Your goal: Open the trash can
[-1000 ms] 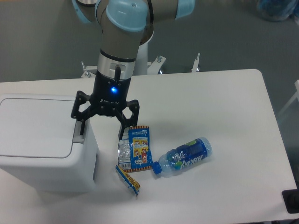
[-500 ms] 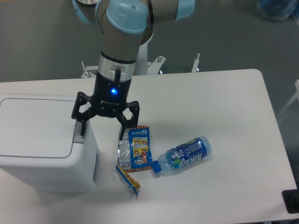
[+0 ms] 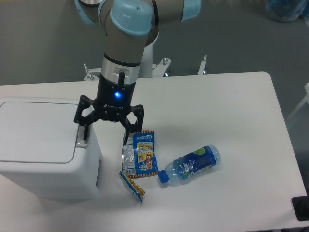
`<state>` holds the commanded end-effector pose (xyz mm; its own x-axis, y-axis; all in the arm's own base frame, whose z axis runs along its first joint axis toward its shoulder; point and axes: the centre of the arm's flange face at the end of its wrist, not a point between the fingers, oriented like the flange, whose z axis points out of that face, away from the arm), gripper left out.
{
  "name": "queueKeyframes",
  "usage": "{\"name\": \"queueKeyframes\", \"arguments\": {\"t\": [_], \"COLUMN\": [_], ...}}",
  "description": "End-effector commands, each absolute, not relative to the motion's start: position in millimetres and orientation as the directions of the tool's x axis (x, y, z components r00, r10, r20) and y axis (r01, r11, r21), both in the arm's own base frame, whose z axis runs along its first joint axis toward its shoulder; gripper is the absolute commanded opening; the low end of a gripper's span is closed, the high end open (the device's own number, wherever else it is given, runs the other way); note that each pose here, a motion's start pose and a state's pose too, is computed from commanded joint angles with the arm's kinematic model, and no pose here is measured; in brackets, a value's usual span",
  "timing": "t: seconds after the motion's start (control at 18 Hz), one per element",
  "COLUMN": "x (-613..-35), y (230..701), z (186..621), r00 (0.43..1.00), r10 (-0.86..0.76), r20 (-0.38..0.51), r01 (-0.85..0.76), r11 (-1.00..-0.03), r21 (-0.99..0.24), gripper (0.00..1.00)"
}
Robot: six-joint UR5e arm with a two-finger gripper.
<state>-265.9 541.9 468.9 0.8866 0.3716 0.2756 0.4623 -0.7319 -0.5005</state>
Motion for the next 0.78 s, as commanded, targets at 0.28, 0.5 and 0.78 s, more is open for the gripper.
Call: {"name": "queueKeyframes", "arguments": {"t": [0.28,0.5,0.78], "x": [-265.8,-265.9,-266.2], "y": [541.7,541.7,542.0], "z": [468.1,468.0,467.1], "r00": [0.886,0.886,0.887], "r10": [0.372,0.373,0.371], "r20": [0.276,0.275,0.274], "r01": [0.463,0.463,0.461], "r11": [-0.732,-0.733,-0.734], "r21": [-0.499,-0.499,-0.499], "gripper": [1.00,1.00,1.00]}}
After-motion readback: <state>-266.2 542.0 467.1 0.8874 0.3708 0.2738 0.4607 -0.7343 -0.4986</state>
